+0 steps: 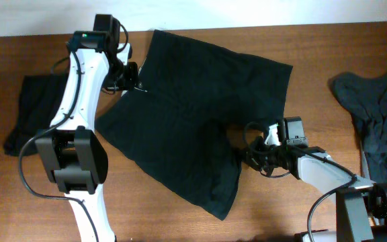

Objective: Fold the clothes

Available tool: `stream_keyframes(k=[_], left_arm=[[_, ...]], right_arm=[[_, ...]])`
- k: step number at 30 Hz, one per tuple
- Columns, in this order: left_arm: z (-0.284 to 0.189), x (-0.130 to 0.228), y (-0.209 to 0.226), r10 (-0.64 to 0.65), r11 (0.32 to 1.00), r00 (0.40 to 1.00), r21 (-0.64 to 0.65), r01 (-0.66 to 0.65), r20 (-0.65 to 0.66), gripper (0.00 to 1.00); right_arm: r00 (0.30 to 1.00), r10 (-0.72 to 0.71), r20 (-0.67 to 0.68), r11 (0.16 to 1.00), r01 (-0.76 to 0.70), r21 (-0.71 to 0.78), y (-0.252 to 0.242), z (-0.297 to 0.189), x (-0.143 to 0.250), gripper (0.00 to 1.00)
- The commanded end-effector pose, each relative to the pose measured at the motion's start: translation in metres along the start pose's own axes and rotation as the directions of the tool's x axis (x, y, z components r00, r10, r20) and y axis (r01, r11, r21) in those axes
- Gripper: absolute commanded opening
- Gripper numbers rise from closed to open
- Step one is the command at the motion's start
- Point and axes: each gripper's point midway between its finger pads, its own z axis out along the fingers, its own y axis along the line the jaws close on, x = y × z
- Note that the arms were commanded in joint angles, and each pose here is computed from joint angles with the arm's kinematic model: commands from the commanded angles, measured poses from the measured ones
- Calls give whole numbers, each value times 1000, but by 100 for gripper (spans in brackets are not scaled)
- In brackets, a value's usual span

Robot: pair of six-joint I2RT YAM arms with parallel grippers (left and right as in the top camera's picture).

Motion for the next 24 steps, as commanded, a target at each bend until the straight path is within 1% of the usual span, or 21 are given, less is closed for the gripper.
stream_keyframes(k=[1, 6, 7, 8, 9, 12, 16, 17, 20, 22, 23, 24], left_arm=[[24, 16, -10, 8, 1000, 999, 29, -6, -50, 22], [59, 23, -9, 13, 999, 999, 31, -12, -41, 22], [63, 23, -9, 14, 999, 999, 31, -13, -37, 22], [67, 23, -8, 13, 999, 999, 30, -12, -32, 22], [71, 23, -7, 12, 999, 1000, 31, -11, -25, 22], [81, 21, -6, 14, 999, 1000, 33, -14, -2, 22], [88, 16, -7, 17, 999, 999, 36, -18, 32, 22], [89, 16, -6, 17, 999, 999, 36, -18, 35, 22], [90, 17, -6, 17, 999, 999, 36, -18, 33, 22], [90, 17, -6, 17, 999, 999, 36, -19, 34, 22], [90, 16, -6, 18, 999, 999, 36, -19, 35, 22], [90, 16, -6, 17, 999, 999, 36, -18, 36, 22]], right_arm=[[1000, -4, -12, 1000, 4, -3, -2, 0, 2, 16], [1000, 0, -22, 1000, 0, 1, -4, 0, 5, 17], [1000, 3, -25, 1000, -3, 4, -4, 0, 5, 19], [1000, 5, -27, 1000, -5, 6, -5, 0, 6, 25], [1000, 8, -28, 1000, -7, 9, -6, 0, 6, 28], [1000, 9, -27, 1000, -8, 10, -6, 0, 6, 28], [1000, 7, -21, 1000, -7, 13, -6, 0, 5, 31], [1000, 7, -20, 1000, -6, 13, -6, 0, 5, 33], [1000, 1, -16, 1000, 0, 8, -5, 0, 4, 44], [1000, -8, -8, 1000, 8, -1, -3, 1, 2, 44], [1000, -15, -2, 1000, 15, -7, -1, 1, 0, 39], [1000, -19, 2, 1000, 19, -11, 0, 1, -1, 31]])
